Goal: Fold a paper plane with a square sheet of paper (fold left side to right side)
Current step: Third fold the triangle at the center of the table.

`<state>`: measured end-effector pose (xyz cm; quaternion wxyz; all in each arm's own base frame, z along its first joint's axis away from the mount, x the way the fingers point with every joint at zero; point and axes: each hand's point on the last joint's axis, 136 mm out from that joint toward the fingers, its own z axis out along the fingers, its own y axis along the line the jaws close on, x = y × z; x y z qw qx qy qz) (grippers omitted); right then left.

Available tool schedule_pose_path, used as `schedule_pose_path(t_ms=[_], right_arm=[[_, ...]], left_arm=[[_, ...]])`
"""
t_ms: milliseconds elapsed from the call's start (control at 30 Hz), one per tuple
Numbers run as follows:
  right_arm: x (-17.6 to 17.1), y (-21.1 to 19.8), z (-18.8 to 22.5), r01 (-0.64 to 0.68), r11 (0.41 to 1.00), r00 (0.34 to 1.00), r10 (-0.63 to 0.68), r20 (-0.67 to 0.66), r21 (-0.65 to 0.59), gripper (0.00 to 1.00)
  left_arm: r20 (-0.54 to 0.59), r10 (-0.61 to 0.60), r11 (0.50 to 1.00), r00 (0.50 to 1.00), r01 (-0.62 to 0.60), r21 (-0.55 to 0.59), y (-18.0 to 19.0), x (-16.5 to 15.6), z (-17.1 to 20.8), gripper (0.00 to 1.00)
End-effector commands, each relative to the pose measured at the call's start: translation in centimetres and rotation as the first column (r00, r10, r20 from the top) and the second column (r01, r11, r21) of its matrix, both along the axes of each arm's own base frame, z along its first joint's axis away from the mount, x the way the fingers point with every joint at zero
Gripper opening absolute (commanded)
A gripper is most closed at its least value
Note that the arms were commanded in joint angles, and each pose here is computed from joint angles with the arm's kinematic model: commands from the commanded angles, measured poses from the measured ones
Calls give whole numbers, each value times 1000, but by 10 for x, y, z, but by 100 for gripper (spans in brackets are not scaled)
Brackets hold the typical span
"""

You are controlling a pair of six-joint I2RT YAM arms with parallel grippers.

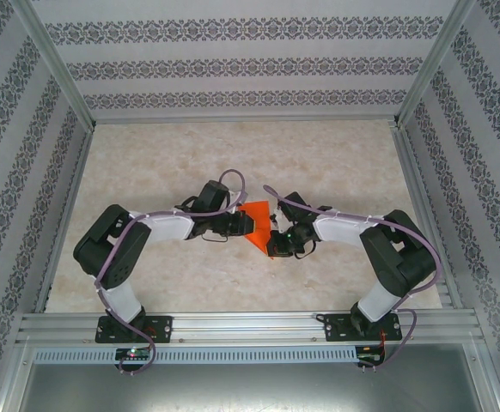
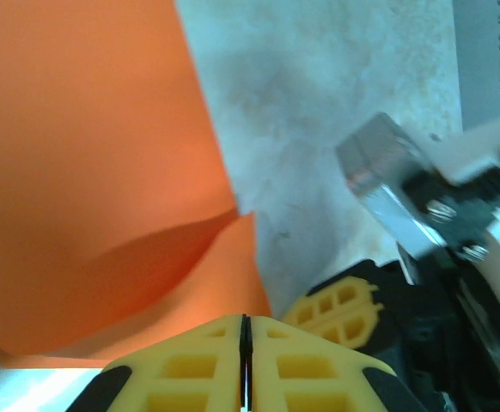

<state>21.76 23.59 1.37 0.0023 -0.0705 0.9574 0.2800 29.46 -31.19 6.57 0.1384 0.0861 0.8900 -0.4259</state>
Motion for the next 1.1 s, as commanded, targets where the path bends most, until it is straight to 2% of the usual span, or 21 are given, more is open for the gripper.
schedule_pose_path(t_ms=[0, 200, 600, 867, 1067], right_arm=[[-7, -25, -25, 32, 989, 998, -40, -47, -146, 0], [-8, -26, -26, 26, 988, 998, -34, -52, -150, 0], [-10, -27, -27, 19, 987, 998, -29, -57, -160, 0], [-11, -29, -28, 12, 984, 998, -24, -61, -176, 0], [-12, -31, -28, 9, 981, 998, -22, -63, -193, 0]], left_arm=[[-28, -58, 998, 998, 59, 21, -10, -25, -9, 10], [-35, -82, 997, 996, 82, 9, -27, -27, -17, 7], [-52, -67, 998, 996, 66, -18, -35, -23, -28, 5], [-74, -51, 998, 996, 54, 35, -29, -24, -42, 5], [-93, -8, 992, 996, 20, 126, -16, -24, -57, 3]])
